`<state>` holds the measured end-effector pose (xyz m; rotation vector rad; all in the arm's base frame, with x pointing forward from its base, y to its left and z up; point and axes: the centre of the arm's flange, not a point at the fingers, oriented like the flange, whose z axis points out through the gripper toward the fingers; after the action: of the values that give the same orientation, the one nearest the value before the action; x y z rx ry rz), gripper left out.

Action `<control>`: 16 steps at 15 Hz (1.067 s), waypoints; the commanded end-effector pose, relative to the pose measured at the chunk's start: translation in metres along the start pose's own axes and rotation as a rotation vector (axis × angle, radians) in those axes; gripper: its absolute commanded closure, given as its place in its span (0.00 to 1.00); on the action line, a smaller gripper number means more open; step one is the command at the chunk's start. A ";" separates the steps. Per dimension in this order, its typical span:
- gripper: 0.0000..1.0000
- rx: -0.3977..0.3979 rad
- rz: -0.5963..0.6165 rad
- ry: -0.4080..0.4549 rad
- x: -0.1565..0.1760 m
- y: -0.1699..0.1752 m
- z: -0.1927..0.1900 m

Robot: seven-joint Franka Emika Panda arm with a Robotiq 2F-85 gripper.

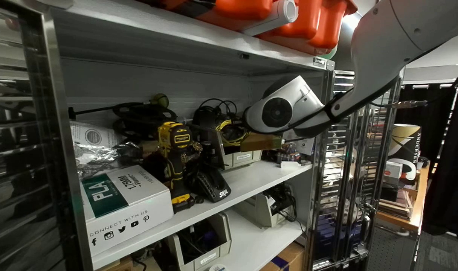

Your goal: Pick the yellow cable and put it in the box

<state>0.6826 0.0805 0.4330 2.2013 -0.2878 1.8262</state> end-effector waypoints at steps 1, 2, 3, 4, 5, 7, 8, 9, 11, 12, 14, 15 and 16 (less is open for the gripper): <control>0.00 -0.002 -0.008 -0.018 0.003 0.007 -0.030; 0.00 -0.012 -0.013 -0.040 -0.002 0.010 -0.037; 0.00 -0.014 -0.018 -0.072 -0.007 0.014 -0.044; 0.00 -0.019 -0.024 -0.101 -0.014 0.019 -0.052; 0.00 -0.016 -0.028 -0.125 -0.018 0.024 -0.062; 0.00 0.004 -0.033 -0.176 -0.024 0.033 -0.083; 0.00 0.021 -0.031 -0.199 -0.025 0.038 -0.094; 0.00 0.042 -0.032 -0.218 -0.024 0.043 -0.106; 0.00 0.098 -0.025 -0.280 -0.019 0.054 -0.130; 0.00 0.123 -0.021 -0.323 -0.016 0.060 -0.140; 0.00 0.177 -0.003 -0.452 -0.008 0.076 -0.157; 0.00 0.194 0.002 -0.503 -0.006 0.086 -0.162; 0.00 0.210 0.011 -0.549 -0.009 0.096 -0.166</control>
<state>0.5279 0.0607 0.4229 2.6967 -0.2205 1.4497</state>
